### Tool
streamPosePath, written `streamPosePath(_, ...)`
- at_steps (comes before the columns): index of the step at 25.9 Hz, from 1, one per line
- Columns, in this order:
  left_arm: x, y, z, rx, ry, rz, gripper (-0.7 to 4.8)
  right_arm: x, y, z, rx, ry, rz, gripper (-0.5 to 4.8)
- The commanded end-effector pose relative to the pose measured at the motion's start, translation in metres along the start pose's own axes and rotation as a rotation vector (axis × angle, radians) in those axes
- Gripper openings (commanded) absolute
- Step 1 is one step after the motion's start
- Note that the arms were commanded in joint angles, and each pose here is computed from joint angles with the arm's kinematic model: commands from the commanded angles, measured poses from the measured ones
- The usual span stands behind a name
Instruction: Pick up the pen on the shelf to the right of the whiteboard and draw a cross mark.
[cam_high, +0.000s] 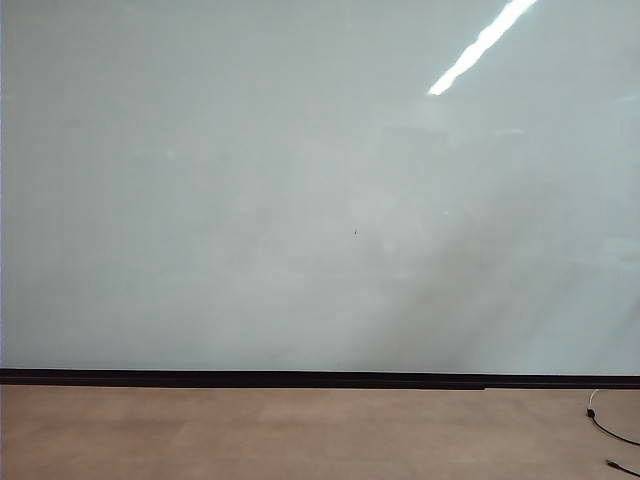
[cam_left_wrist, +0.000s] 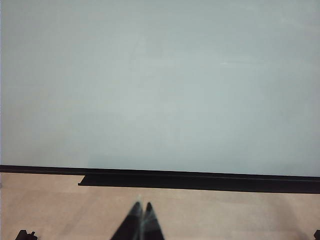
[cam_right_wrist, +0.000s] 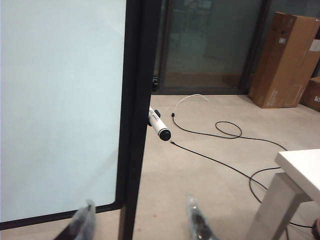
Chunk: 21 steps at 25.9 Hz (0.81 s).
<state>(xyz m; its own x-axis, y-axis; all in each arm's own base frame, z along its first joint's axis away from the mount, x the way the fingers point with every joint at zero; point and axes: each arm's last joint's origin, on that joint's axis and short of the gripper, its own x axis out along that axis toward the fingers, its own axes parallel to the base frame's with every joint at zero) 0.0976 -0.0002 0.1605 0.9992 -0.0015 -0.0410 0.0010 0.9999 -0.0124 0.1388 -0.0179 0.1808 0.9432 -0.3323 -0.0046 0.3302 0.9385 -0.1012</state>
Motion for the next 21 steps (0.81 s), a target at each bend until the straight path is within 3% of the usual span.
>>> streamPosePath(1,0.000,0.000,0.002,0.005,-0.013,-0.004,-0.05,0.004,-0.003,0.003,-0.002,-0.028,-0.004,2.35)
streamPosePath(9,0.000,0.000,0.002,0.004,-0.013,-0.004,-0.04,0.013,-0.023,0.001,-0.001,-0.053,0.015,2.35)
streamPosePath(11,0.000,0.000,0.002,0.004,-0.013,-0.004,-0.05,0.016,-0.027,-0.001,0.004,-0.051,0.013,2.67)
streamPosePath(18,0.000,0.000,0.002,0.005,-0.013,-0.004,-0.04,0.027,-0.037,-0.005,0.024,-0.086,0.024,2.75)
streamPosePath(21,0.000,0.000,0.002,0.004,-0.013,-0.004,-0.05,0.038,-0.039,-0.007,0.026,-0.045,0.050,2.75)
